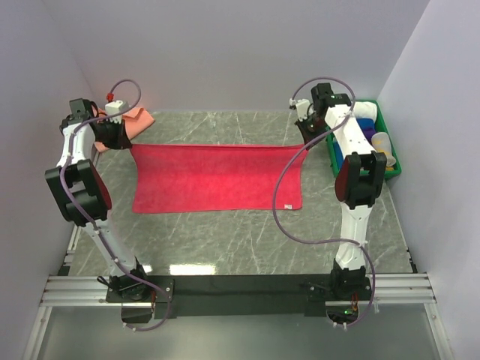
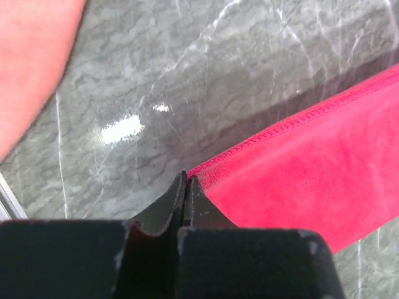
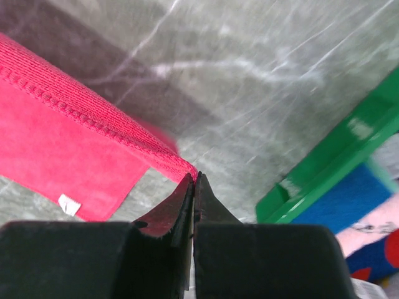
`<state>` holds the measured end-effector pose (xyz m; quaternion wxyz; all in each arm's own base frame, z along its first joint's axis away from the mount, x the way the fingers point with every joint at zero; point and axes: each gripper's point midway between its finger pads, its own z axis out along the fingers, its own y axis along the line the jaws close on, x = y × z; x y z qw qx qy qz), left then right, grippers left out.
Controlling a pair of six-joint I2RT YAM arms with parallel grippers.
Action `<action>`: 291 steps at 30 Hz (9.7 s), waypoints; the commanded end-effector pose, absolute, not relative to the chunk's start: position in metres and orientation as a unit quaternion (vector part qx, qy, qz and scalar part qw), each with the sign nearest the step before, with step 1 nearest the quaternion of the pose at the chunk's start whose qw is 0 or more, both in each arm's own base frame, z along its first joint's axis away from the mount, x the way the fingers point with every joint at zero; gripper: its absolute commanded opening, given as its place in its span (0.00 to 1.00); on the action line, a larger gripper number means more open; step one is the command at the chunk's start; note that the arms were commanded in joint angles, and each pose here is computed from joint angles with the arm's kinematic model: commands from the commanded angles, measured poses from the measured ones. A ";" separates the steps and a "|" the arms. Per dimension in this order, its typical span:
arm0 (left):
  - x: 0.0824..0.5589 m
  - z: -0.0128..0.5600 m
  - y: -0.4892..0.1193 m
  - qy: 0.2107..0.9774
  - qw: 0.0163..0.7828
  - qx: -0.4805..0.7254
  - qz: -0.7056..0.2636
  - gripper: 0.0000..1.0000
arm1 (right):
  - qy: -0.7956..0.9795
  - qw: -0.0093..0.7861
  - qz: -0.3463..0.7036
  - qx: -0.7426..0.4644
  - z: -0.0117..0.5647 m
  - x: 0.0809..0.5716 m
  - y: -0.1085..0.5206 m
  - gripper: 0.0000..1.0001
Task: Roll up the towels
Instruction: Fold the towel
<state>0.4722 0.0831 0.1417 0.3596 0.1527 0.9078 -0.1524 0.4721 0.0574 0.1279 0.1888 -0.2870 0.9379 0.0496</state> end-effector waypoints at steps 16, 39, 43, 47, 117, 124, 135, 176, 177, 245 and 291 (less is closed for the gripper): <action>0.393 0.130 0.088 0.885 0.375 0.245 -0.125 0.01 | 0.933 0.143 0.087 -0.318 0.106 0.406 0.054 0.00; 0.312 0.097 0.088 0.906 0.282 0.264 -0.175 0.01 | 0.933 0.063 0.144 -0.325 0.080 0.330 0.064 0.00; 0.298 0.076 0.085 0.915 0.259 0.252 -0.181 0.01 | 0.935 0.035 0.143 -0.324 0.059 0.319 0.062 0.00; 0.293 0.062 0.086 0.921 0.247 0.243 -0.178 0.01 | 0.936 0.023 0.142 -0.322 0.048 0.316 0.060 0.00; 0.346 0.099 0.092 0.909 0.307 0.224 -0.172 0.01 | 0.923 0.126 0.140 -0.335 0.094 0.371 0.066 0.00; 0.333 0.083 0.092 0.911 0.294 0.235 -0.168 0.01 | 0.922 0.103 0.147 -0.343 0.078 0.352 0.068 0.00; 0.327 0.072 0.096 0.918 0.276 0.234 -0.162 0.01 | 0.922 0.080 0.145 -0.350 0.062 0.345 0.068 0.00; 0.292 0.053 0.099 0.926 0.238 0.254 -0.145 0.01 | 0.911 0.066 0.125 -0.387 0.059 0.326 0.078 0.00; 0.292 0.053 0.099 0.926 0.237 0.255 -0.146 0.03 | 0.911 0.067 0.124 -0.387 0.060 0.327 0.078 0.00; 0.412 0.032 0.103 0.949 0.256 0.125 -0.134 0.15 | 0.913 0.054 0.055 -0.400 0.013 0.423 0.088 0.15; 0.394 0.107 0.073 0.932 0.310 0.040 -0.181 0.43 | 0.975 0.057 0.182 -0.114 0.027 0.421 0.107 0.62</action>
